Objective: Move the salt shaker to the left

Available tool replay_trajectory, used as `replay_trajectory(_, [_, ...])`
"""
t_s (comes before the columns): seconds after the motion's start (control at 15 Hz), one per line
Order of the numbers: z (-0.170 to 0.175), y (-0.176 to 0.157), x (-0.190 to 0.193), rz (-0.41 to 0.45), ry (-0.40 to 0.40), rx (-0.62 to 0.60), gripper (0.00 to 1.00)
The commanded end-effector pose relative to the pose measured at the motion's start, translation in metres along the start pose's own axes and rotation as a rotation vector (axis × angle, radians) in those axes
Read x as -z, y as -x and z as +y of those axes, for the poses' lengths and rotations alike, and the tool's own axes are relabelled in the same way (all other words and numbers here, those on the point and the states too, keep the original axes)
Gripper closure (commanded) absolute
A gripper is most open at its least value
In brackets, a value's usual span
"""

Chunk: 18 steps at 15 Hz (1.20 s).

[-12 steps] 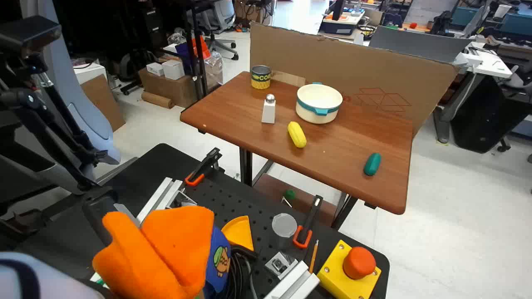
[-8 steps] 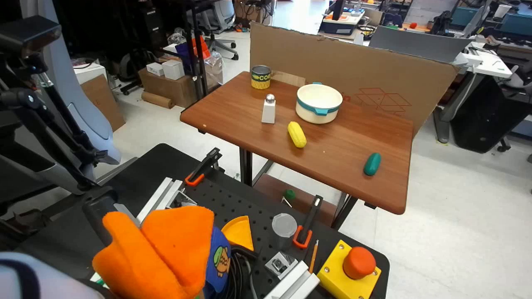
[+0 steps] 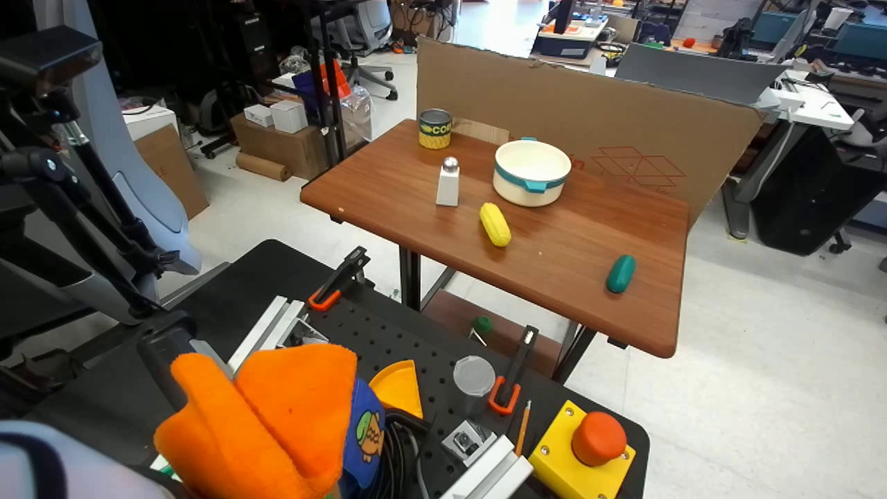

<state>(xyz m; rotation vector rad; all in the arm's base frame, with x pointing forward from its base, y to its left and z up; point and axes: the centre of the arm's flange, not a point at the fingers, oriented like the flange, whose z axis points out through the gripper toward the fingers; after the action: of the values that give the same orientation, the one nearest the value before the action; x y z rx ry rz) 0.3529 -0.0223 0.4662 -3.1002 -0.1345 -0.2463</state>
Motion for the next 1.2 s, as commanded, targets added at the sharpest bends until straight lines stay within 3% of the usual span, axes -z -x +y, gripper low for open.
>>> replay_trajectory(0.0, [0.0, 0.0, 0.0, 0.0, 0.0, 0.0, 0.0])
replay_trajectory(0.13, [0.0, 0.0, 0.0, 0.0, 0.0, 0.0, 0.0])
replay_trajectory(0.4, [-0.013, -0.037, -0.031, -0.029, 0.006, -0.001, 0.0])
replay_trajectory(0.67, [-0.031, -0.08, -0.08, -0.045, -0.002, -0.021, 0.0])
replay_trajectory(1.13, [-0.049, -0.131, -0.181, -0.167, 0.037, -0.025, 0.0])
